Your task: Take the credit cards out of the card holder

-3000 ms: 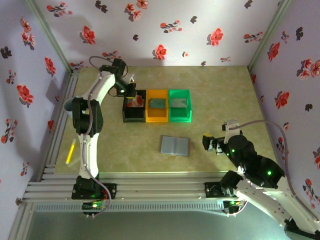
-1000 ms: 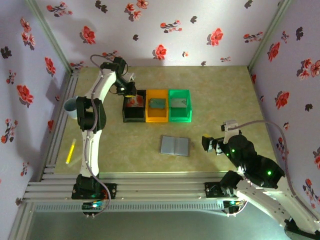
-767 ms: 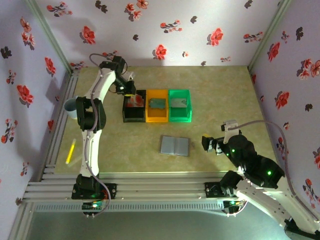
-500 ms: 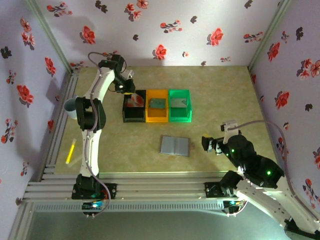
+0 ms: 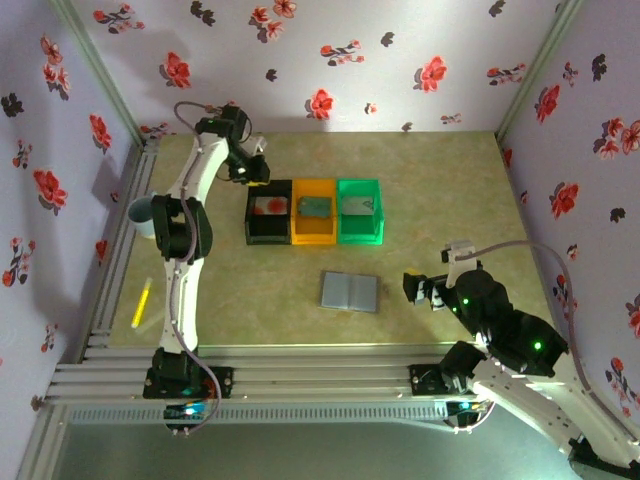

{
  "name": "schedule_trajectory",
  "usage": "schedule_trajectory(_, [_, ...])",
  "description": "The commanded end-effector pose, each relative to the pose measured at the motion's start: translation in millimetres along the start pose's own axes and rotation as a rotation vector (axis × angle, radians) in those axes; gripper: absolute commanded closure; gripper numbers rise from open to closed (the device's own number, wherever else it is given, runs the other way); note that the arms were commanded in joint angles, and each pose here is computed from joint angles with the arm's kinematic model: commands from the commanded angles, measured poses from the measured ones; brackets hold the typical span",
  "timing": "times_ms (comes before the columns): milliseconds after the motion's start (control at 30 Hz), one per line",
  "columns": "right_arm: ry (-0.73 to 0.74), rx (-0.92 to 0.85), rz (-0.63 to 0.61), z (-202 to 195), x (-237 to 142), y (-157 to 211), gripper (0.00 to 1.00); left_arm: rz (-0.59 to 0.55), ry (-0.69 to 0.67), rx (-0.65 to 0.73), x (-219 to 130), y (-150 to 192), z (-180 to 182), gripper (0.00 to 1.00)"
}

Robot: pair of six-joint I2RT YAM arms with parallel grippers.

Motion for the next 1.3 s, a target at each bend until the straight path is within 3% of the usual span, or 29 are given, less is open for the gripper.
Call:
schedule_trajectory(0, [0.001,-0.004,-0.014,0.4,2.0,-1.8,0.01,-0.054,-0.001,-0.017,-24.4,-8.2,-1.4,0.81])
schedule_trajectory(167, [0.001,-0.004,-0.012,0.5,2.4,-1.1,0.01,-0.129,0.024,0.005,-51.5,-15.4,-13.8,0.78])
schedule_trajectory(300, [0.003,-0.004,-0.013,0.1,2.2,-1.5,0.01,-0.191,0.045,0.012,-73.7,-19.3,-23.5,0.64])
schedule_trajectory(400, [0.009,-0.004,-0.012,-0.6,2.6,-0.8,0.01,-0.238,0.065,0.011,-90.9,-20.7,-31.0,0.44])
schedule_trajectory(467, [0.008,-0.003,-0.014,-0.4,2.5,-1.2,0.01,-0.275,0.069,0.007,-104.2,-20.4,-34.7,0.05])
schedule_trajectory(500, [0.01,-0.004,-0.012,-0.6,2.8,-0.8,0.01,-0.292,0.075,0.009,-111.2,-19.1,-37.3,0.0])
schedule_trajectory(667, [0.014,-0.004,-0.009,-0.9,3.6,-0.2,0.01,-0.386,0.084,0.013,-142.3,-9.9,-45.4,0.0])
schedule_trajectory(933, [0.03,-0.003,-0.007,-3.0,4.4,0.3,0.01,-0.632,0.023,0.038,-194.1,18.3,-49.4,0.0])
schedule_trajectory(1267, [0.077,0.003,-0.012,-9.4,4.8,0.6,0.01,-0.816,-0.085,0.03,-220.8,69.1,-35.3,0.0])
Point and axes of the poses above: each hand's point on the last joint's axis, 136 mm out from that joint toward the fingers, its own x axis out along the fingers, its own z axis along the line the jaws close on, y = z × x, the point moved 3 cm from there along -x, back along the fingers, and after that the axes turned 7 degrees about -x, right-handed, at the moved point
